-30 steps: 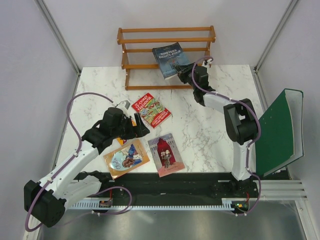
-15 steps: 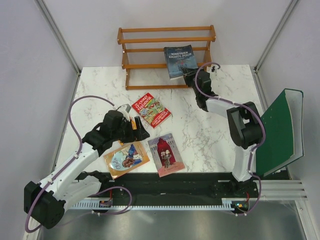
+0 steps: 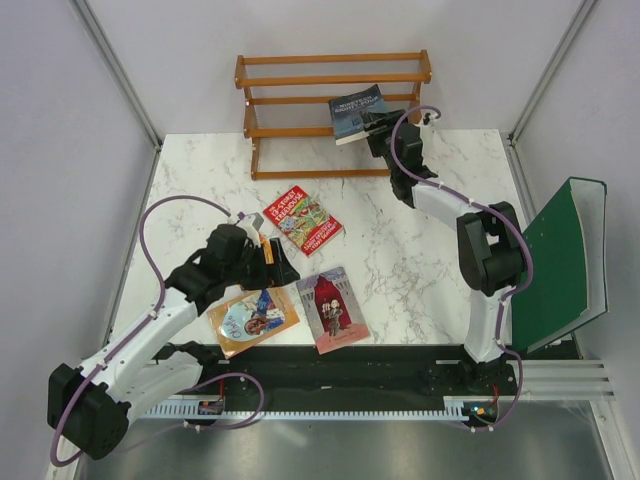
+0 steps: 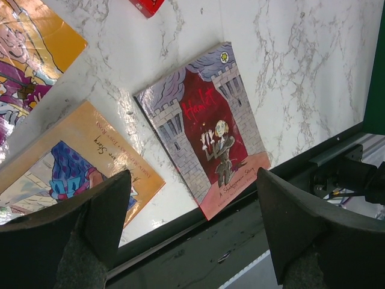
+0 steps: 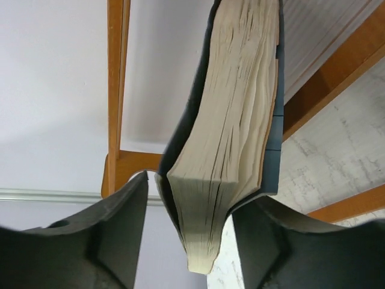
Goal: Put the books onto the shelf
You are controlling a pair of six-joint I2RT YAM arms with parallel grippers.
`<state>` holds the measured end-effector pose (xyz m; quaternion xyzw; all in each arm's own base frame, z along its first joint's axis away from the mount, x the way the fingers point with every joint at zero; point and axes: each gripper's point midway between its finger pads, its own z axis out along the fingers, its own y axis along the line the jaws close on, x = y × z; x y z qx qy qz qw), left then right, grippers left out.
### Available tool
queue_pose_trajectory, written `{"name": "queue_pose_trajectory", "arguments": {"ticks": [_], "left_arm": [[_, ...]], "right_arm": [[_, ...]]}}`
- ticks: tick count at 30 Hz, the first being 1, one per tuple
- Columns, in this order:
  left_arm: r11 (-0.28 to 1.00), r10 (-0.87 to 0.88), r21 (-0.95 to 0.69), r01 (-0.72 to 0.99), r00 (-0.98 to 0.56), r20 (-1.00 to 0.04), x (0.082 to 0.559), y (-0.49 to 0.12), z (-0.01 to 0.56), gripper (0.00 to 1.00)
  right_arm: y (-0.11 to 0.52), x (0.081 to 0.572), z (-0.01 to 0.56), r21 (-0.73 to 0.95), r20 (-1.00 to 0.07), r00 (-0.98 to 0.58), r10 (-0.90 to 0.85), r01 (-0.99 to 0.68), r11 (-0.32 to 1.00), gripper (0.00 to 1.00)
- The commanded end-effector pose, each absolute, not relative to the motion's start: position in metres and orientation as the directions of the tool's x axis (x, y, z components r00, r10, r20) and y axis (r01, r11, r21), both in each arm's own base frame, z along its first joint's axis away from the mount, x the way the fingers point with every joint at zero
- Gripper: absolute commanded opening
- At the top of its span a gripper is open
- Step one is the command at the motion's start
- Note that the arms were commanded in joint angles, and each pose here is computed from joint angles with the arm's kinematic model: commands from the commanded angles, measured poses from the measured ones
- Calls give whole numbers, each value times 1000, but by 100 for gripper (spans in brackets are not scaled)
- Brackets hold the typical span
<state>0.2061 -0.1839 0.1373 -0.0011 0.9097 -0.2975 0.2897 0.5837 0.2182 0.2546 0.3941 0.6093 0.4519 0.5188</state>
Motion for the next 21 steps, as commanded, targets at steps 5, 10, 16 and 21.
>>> {"name": "queue_pose_trajectory", "arguments": {"ticks": [5,10,16,21], "left_arm": [[800,-157,-556,224,-817,-555,203,-187,142,91],[795,-162,-566,218,-822,-546,199,-187,140,90],[791,-165,-572,219,-824,-543,196,-186,138,89],[793,-162,-569,219,-824,-543,196,-186,137,89]], "right_arm": [[224,568,286,958,-286,-197,938,-65,279,67],[225,553,266,959,-281,-237,930,-28,283,65],[222,543,248,960,-274,-246,930,-13,279,57],[226,549,250,964,-265,-245,933,-55,260,44]]}}
